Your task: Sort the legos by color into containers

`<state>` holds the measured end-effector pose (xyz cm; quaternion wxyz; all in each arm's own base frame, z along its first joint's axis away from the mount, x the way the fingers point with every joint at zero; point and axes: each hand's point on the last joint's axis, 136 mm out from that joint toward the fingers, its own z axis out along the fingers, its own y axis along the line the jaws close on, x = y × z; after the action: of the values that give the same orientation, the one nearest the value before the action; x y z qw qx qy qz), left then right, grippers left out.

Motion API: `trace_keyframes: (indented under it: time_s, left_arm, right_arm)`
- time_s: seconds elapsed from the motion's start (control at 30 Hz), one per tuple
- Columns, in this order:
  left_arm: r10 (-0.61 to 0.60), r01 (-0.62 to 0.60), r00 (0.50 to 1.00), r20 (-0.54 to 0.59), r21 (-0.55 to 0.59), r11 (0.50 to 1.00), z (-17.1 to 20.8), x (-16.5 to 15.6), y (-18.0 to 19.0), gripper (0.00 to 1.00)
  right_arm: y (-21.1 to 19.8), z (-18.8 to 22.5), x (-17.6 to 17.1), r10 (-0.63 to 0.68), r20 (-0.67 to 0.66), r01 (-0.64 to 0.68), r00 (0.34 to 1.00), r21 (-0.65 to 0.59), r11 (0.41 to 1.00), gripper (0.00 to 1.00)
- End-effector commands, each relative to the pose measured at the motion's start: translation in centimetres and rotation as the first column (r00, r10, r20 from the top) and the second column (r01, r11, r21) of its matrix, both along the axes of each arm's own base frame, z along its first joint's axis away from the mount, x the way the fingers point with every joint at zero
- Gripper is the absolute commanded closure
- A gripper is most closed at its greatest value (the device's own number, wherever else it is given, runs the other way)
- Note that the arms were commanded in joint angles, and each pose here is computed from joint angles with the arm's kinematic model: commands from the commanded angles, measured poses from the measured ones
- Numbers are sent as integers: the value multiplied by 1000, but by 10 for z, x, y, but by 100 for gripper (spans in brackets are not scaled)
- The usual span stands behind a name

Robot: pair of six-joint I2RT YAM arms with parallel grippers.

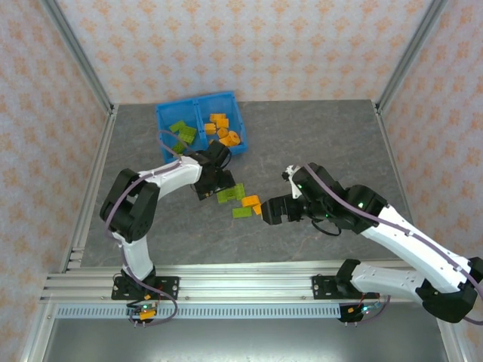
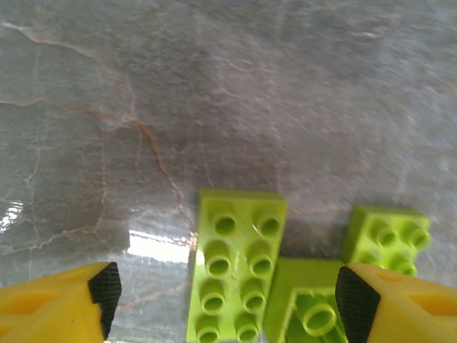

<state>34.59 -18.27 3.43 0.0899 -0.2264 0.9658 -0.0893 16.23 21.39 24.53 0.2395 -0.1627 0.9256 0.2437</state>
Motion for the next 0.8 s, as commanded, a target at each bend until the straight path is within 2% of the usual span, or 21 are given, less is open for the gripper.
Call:
trace_keyframes:
  time_s: [0.0, 0.07, 0.3, 0.4, 0.5, 0.57, 0.67, 0.77]
  left_arm:
    - [48, -46, 998, -29, 67, 997, -3, 2, 8, 25]
    - [44, -38, 997, -70, 92, 995, -20, 0, 9, 32]
    - [19, 0, 990, -139, 135, 991, -33, -15, 14, 54]
    - [8, 20, 986, -166, 167, 986, -35, -25, 22, 61]
    - [3, 23, 986, -166, 151, 988, -32, -31, 22, 65]
    - [3, 16, 990, -138, 135, 991, -24, -30, 21, 68]
    - [-7, 13, 999, -44, 133, 991, 11, -21, 24, 71]
    - [-25, 12, 997, 68, 183, 983, 57, -8, 35, 71]
  right_arm:
    - [-1, 0, -4, 9, -14, -8, 1000, 7, 1000, 1]
    - [1, 0, -4, 8, -15, -7, 1000, 14, 1000, 1]
    - [1, 3, 1, -3, 3, 3, 1000, 4, 1000, 1]
    - [4, 7, 5, -3, 13, 3, 1000, 1, 1000, 1]
    - [7, 10, 10, -6, 24, 6, 1000, 0, 1000, 1]
    - [10, 12, 13, -8, 30, 8, 1000, 4, 1000, 1]
    - [15, 16, 16, -10, 28, 9, 1000, 16, 1000, 1]
    - [19, 21, 18, -15, 28, 14, 999, 31, 999, 1]
